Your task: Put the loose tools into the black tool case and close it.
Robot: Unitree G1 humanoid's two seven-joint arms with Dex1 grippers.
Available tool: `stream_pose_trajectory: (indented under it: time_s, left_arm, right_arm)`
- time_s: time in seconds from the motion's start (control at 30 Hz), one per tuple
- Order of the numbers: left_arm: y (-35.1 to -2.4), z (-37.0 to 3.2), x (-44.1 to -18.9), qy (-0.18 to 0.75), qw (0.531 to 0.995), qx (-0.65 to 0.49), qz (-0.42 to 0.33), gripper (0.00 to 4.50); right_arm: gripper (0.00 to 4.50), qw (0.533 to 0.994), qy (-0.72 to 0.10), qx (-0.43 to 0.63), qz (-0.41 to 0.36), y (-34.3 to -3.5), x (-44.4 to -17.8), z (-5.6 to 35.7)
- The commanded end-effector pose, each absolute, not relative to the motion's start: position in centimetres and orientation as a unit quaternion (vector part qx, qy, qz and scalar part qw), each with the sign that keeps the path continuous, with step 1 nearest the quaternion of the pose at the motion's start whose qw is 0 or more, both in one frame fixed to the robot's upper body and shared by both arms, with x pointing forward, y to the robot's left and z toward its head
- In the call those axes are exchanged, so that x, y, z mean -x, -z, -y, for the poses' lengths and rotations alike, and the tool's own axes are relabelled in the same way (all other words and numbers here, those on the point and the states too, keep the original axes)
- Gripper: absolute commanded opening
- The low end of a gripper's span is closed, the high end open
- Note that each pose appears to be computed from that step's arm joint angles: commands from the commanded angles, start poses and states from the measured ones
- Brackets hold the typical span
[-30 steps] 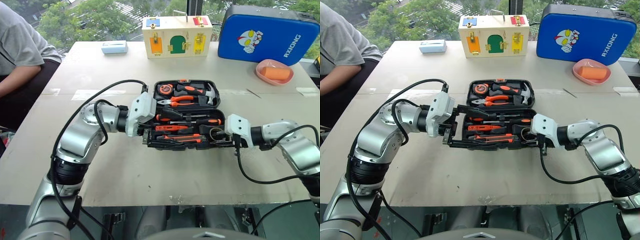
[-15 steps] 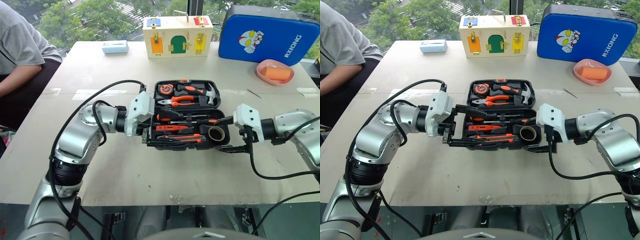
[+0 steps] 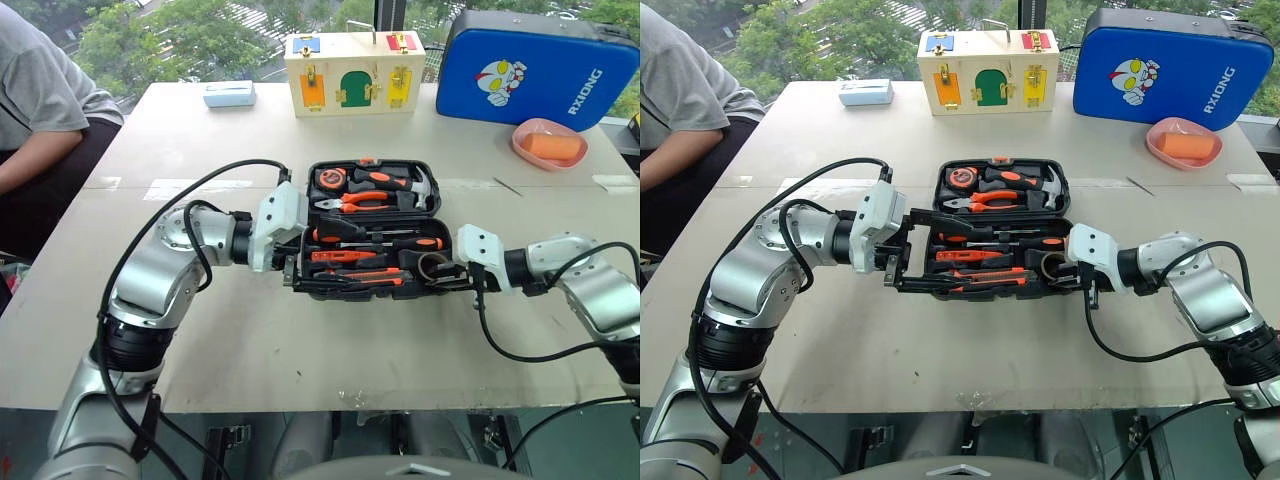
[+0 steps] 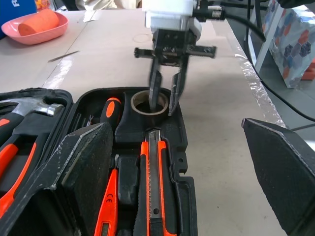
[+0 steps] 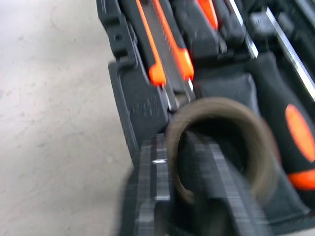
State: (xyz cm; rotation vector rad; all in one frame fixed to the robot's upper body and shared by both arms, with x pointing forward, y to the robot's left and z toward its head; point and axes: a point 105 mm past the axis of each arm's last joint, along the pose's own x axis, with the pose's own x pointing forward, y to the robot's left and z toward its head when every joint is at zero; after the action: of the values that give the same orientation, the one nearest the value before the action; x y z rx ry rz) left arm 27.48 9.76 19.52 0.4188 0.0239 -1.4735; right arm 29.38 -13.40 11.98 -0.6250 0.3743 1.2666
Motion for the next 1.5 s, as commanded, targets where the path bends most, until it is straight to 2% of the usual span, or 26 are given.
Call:
stream_pose_trajectory:
  time_s: [0.03, 0.27, 0.47, 0.83, 0.93, 1.1, 1.2, 1.3, 1.33, 1.4, 1.5]
  left_arm:
    - [-20.4, -10.0, -27.2, 0.662, 0.722, -0.201, 0.008, 4.5]
    - [-20.2, -9.9, -27.1, 0.665, 0.719, -0.202, 0.007, 4.5]
    - [-20.3, -9.8, -27.1, 0.666, 0.718, -0.202, 0.009, 4.5]
    - [-20.2, -9.9, -27.2, 0.666, 0.718, -0.203, 0.008, 4.5]
    - [-20.3, -9.9, -27.3, 0.665, 0.719, -0.204, 0.008, 4.5]
    - [-20.0, -10.4, -27.3, 0.658, 0.728, -0.195, -0.003, 4.5]
    - [-19.5, -11.5, -27.6, 0.631, 0.754, -0.18, -0.015, 4.5]
    - [-19.3, -14.6, -29.2, 0.561, 0.815, -0.144, -0.034, 4.5]
    - [-19.1, -15.8, -29.7, 0.533, 0.834, -0.135, -0.041, 4.5]
    - [-18.6, -17.9, -30.5, 0.49, 0.86, -0.13, -0.055, 4.5]
    - [-17.3, -20.9, -30.9, 0.433, 0.888, -0.127, -0.084, 4.5]
  right_arm:
    - [0.06, 0.747, -0.577, 0.297, -0.146, -13.4, -29.5, 13.0]
    - [0.06, 0.728, -0.595, 0.301, -0.161, -14.7, -28.0, 13.1]
    - [0.06, 0.734, -0.572, 0.32, -0.18, -13.6, -28.4, 14.0]
    - [0.06, 0.739, -0.564, 0.322, -0.18, -13.2, -28.5, 14.8]
    - [0.06, 0.739, -0.576, 0.309, -0.16, -13.9, -28.1, 14.1]
    - [0.06, 0.768, -0.574, 0.264, -0.105, -16.2, -28.3, 13.5]
    - [0.06, 0.794, -0.553, 0.224, -0.117, -16.7, -29.0, 14.9]
    - [0.84, 0.815, -0.525, 0.208, -0.128, -16.8, -30.0, 16.7]
    - [1.42, 0.821, -0.516, 0.21, -0.125, -16.8, -30.4, 17.2]
    - [2.2, 0.832, -0.5, 0.209, -0.121, -16.8, -31.4, 17.8]
    - [3.65, 0.851, -0.466, 0.207, -0.127, -16.1, -33.2, 19.1]
